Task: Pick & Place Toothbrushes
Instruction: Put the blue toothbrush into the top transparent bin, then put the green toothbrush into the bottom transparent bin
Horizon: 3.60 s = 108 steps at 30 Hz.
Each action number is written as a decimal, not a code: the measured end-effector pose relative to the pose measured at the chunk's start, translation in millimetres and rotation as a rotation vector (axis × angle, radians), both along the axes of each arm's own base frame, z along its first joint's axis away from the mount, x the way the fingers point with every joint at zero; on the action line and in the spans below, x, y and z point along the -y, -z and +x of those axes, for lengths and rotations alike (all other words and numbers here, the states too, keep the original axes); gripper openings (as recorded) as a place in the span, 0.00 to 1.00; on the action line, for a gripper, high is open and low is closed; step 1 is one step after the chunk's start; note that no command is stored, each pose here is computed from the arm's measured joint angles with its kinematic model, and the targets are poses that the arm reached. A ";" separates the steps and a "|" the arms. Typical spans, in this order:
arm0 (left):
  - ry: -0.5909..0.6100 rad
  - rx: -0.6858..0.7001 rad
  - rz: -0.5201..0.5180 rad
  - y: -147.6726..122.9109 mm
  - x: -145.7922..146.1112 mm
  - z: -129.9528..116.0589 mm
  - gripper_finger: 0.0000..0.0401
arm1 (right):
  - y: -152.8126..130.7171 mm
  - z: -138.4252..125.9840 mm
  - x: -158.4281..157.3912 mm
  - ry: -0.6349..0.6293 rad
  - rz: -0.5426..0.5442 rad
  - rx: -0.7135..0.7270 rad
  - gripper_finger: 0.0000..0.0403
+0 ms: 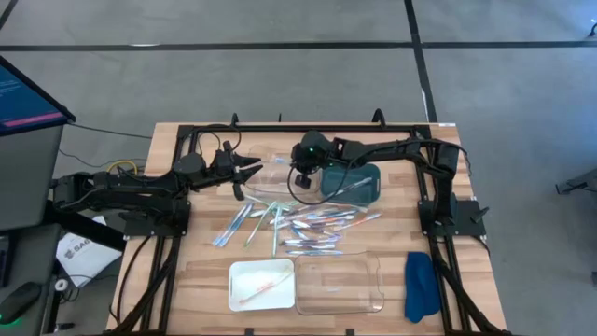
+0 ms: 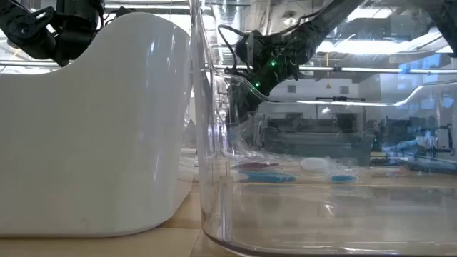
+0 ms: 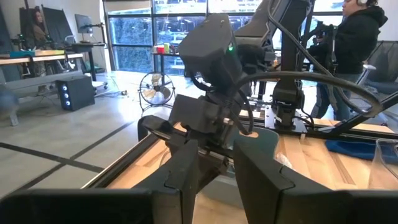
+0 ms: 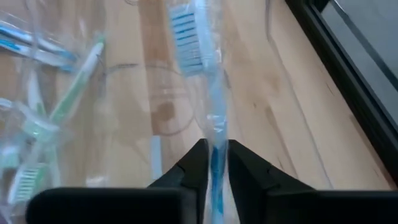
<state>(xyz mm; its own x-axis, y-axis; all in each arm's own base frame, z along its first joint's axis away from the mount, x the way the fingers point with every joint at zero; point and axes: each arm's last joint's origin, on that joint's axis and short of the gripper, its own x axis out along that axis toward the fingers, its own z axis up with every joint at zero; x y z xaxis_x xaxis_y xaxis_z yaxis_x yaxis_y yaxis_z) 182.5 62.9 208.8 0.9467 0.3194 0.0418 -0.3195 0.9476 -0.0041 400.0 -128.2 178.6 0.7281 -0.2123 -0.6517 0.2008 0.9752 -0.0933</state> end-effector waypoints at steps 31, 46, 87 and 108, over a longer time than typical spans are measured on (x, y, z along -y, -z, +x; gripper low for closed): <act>0.013 0.066 -0.011 -5.7 2.0 0.2 0.24 | -91.5 -10.9 -65.2 -0.143 -0.053 0.259 0.51; 0.384 0.463 -0.016 -82.8 36.1 16.4 0.24 | -132.2 -44.7 -158.5 -0.392 -0.024 0.239 0.42; 0.574 0.204 0.003 -98.8 49.5 70.8 0.24 | -107.4 -63.4 -130.5 -0.361 -0.037 -0.100 0.40; 0.574 0.205 -0.012 -98.8 48.8 70.8 0.24 | -120.1 -52.4 -130.5 -0.357 -0.067 0.073 0.40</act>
<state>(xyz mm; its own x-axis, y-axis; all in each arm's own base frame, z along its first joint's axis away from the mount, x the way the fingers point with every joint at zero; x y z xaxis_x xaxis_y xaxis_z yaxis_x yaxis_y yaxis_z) 253.3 14.2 307.6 0.9410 -0.2379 0.2407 0.2506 0.9678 -0.0231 347.7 2.3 298.7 0.8078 0.0230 -0.5889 -0.1422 0.9773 -0.1568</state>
